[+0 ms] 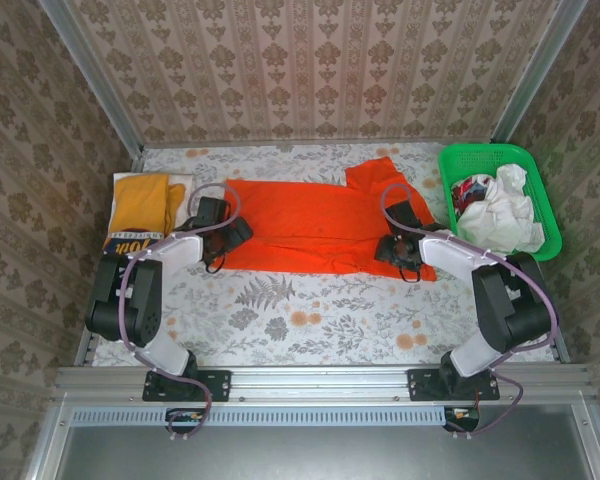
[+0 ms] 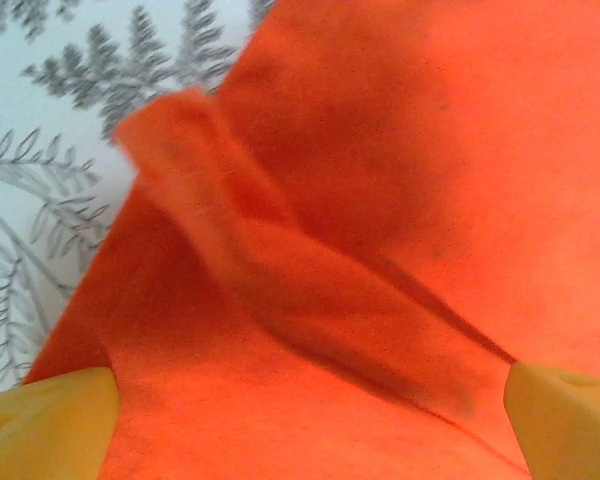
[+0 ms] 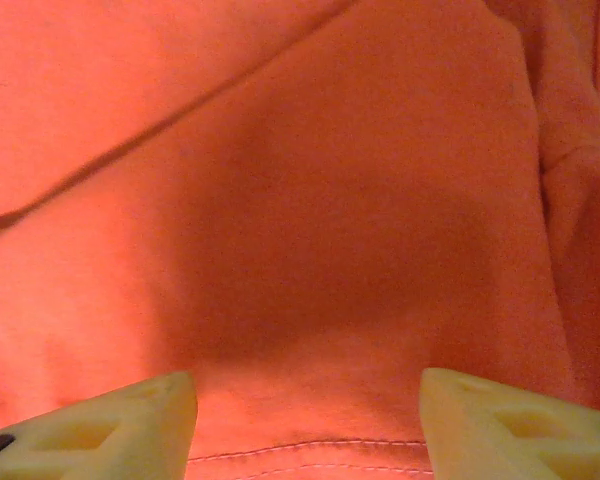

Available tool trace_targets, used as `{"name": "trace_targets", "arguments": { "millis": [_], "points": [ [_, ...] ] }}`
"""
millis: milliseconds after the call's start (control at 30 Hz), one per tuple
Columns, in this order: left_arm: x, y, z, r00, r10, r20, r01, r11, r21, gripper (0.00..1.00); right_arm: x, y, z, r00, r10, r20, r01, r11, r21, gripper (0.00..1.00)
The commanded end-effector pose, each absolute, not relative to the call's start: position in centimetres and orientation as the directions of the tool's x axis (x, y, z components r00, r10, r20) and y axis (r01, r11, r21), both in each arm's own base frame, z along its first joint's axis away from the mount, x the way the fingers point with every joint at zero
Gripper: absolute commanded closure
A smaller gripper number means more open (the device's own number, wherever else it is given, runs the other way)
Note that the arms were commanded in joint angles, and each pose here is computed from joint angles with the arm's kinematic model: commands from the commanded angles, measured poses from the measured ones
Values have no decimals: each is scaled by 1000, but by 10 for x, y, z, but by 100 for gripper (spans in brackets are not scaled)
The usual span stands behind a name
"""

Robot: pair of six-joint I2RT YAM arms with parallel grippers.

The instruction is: Fold and stack the t-shirts

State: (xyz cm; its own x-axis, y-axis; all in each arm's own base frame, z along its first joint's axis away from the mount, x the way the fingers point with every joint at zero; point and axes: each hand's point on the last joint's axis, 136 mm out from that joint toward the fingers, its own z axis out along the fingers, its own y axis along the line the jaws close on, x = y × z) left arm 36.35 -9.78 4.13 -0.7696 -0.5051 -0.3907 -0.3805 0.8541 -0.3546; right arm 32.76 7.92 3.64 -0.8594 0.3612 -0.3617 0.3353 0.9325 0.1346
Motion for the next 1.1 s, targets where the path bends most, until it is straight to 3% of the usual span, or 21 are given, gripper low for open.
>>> {"name": "trace_targets", "arguments": {
  "millis": [0, 333, 533, 767, 1067],
  "points": [
    [351, -95, 23, -779, -529, -336, -415, 837, -356, 0, 312, 72, 24, -859, 411, -306, 393, 912, 120, 39],
    [280, -67, -1, -772, -587, -241, -510, 800, -316, 0, 256, 75, 14, -899, 388, -202, 379, 922, 85, 39],
    [248, -64, 6, -754, -621, -213, -545, 773, -326, 0, 251, 83, 24, -917, 332, -222, 310, 942, 128, 38],
    [276, -61, 55, -749, -594, -295, -508, 800, -320, 1, 279, 95, 59, -904, 264, -335, 214, 960, 178, 36],
    [319, -80, 49, -758, -615, -219, -525, 774, -354, 14, 282, 96, 57, -900, 272, -341, 220, 958, 182, 36]
  ]
}}
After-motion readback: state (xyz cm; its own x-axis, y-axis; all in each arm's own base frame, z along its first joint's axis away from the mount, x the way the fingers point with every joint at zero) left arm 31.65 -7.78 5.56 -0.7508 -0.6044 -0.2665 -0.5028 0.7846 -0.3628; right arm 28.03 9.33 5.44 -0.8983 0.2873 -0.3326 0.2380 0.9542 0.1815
